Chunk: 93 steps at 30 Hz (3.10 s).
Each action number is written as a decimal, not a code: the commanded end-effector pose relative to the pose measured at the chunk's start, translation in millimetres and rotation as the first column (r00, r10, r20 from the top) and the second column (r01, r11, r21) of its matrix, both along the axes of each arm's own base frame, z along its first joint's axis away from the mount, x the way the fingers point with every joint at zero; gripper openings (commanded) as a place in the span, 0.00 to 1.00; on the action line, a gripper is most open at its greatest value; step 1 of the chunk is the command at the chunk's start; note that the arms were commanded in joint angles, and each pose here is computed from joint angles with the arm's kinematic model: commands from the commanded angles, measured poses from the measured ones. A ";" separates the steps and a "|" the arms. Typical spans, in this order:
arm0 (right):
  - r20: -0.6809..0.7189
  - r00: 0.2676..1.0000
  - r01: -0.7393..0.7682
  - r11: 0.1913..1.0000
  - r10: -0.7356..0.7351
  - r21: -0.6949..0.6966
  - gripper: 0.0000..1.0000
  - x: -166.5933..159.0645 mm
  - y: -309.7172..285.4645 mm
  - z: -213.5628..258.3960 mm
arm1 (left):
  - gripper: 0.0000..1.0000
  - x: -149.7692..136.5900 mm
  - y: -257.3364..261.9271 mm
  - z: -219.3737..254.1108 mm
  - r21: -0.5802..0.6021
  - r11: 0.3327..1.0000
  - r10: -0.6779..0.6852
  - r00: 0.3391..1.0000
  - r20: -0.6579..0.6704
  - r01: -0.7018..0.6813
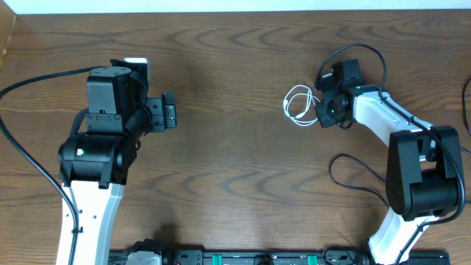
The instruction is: Untangle cables
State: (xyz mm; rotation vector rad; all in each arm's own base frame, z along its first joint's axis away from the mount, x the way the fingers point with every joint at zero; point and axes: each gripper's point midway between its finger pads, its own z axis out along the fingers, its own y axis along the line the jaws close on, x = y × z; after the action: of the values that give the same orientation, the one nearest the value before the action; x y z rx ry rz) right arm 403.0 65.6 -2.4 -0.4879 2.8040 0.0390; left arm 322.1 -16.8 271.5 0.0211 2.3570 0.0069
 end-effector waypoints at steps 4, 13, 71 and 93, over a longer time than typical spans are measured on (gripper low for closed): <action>-0.154 0.985 0.068 0.992 -0.084 -0.108 0.01 -37.3 -26.3 -37.6 | 0.92 0.8 -0.1 4.0 0.002 1.000 -0.005 1.000 0.010 0.005; -0.170 0.917 0.332 0.927 -0.360 -0.172 0.01 -47.2 -84.8 -37.7 | 0.93 0.8 -0.1 4.0 0.002 1.000 -0.005 1.000 0.010 0.005; -0.234 0.864 0.504 0.746 -0.446 0.435 0.99 -72.5 -152.8 41.0 | 0.92 0.8 -0.1 4.0 0.002 1.000 -0.005 1.000 0.010 0.005; -0.329 0.858 0.445 0.891 -0.395 0.089 0.99 -83.9 -15.3 25.0 | 0.93 0.8 -0.1 4.0 0.002 1.000 -0.005 1.000 0.010 0.005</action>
State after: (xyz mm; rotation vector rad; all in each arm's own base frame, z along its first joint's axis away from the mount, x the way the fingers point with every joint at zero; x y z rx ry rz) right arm 321.1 56.0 21.1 0.1206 3.0980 0.4352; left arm 322.1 -16.8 271.5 0.0211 2.3570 0.0069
